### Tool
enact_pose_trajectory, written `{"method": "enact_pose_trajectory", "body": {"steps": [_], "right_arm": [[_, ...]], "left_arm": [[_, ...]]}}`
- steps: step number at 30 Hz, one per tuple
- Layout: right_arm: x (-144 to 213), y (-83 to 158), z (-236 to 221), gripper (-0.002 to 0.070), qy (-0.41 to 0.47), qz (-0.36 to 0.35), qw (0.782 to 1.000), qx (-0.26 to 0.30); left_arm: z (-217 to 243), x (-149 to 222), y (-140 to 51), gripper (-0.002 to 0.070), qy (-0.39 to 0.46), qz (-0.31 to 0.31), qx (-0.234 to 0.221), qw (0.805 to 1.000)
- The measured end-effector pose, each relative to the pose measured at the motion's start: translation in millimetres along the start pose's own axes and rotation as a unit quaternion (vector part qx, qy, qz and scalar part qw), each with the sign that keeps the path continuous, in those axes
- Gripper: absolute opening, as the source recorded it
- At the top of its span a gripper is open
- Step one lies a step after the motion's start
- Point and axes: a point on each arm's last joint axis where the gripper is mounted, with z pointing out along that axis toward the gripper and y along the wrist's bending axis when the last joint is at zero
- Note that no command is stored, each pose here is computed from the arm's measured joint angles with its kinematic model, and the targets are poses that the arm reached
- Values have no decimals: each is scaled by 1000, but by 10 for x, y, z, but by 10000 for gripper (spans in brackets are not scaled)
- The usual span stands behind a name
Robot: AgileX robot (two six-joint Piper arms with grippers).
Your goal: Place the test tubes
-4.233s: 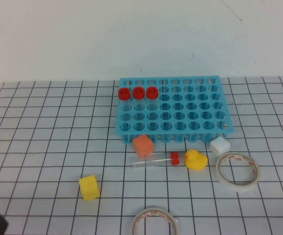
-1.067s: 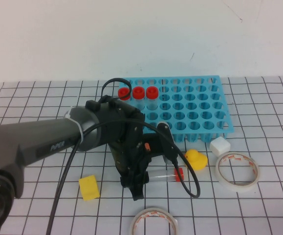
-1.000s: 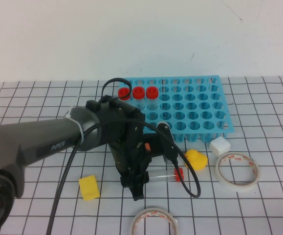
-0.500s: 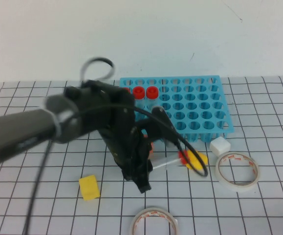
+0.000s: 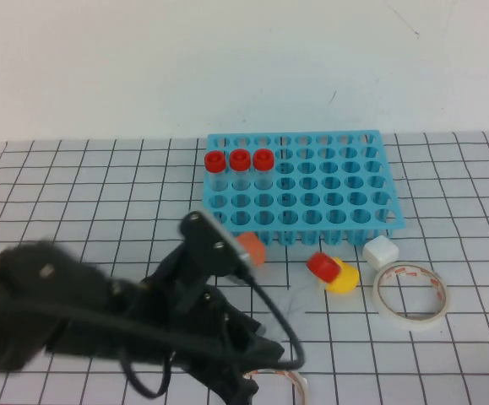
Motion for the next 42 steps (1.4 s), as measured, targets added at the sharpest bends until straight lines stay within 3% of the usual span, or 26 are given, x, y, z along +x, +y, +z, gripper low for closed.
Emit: {"method": "enact_pose_trajectory", "body": {"steps": [4, 7, 14, 22, 27, 33, 42], "right_arm": [[-7, 39, -1, -1, -5, -29, 999, -21], [-29, 93, -2, -1, -16, -31, 998, -50], [-244, 311, 149, -1, 20, -76, 993, -85], [-652, 681, 709, 8, 123, -160, 962, -186], [-844, 830, 1164, 122, 180, -161, 929, -280], [-992, 982, 1692, 412, 218, -147, 886, -383], [-975, 1531, 2205, 466, 220, -206, 854, -425]], "left_arm": [[-98, 158, 4, 212, -105, -48, -56, 992], [-121, 204, 39, 212, -117, -23, -85, 989], [-97, 133, 44, 212, -127, -4, -77, 989], [-170, -190, 60, 212, -168, 10, -80, 983], [-237, -359, 51, 212, -192, 13, -80, 978], [-232, -371, 57, 212, -193, 6, -79, 978], [-228, -369, 62, 212, -194, -8, -78, 978]]}}
